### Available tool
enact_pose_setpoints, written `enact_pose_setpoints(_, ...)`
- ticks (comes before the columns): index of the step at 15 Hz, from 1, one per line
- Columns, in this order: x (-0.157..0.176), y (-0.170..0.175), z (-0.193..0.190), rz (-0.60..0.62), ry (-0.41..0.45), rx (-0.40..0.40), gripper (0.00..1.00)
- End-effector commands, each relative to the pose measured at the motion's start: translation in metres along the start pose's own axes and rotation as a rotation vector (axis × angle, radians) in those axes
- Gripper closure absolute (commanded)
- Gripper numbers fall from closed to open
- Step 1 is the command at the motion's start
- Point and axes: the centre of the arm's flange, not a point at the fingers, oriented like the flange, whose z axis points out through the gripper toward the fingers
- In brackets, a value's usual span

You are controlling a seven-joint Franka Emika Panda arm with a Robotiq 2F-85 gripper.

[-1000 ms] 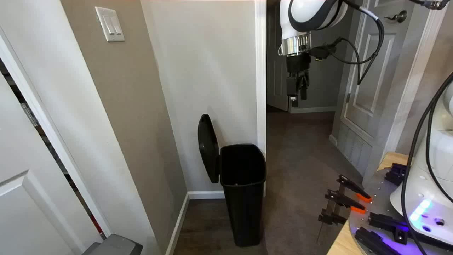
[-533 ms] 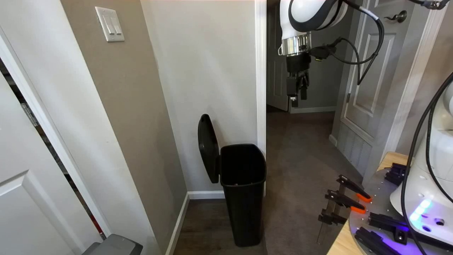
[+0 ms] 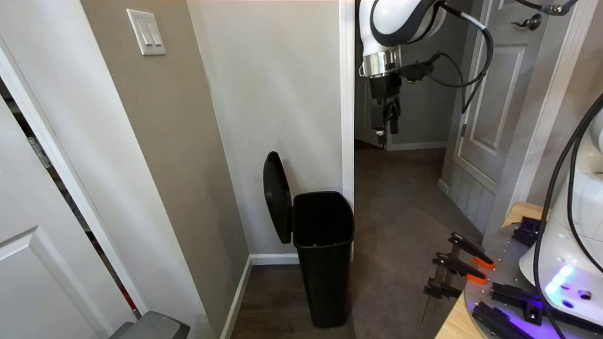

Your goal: Close the lid of the bin

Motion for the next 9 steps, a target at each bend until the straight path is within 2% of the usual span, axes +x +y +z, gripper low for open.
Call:
enact_pose_setpoints(1, 0.063, -0.013, 0.002, -0.022, -0.025, -0.031, 0.0)
enact_pose_setpoints(9, 0.177, -0.043, -0.006, -0.127, -0.06, -0.086, 0.0)
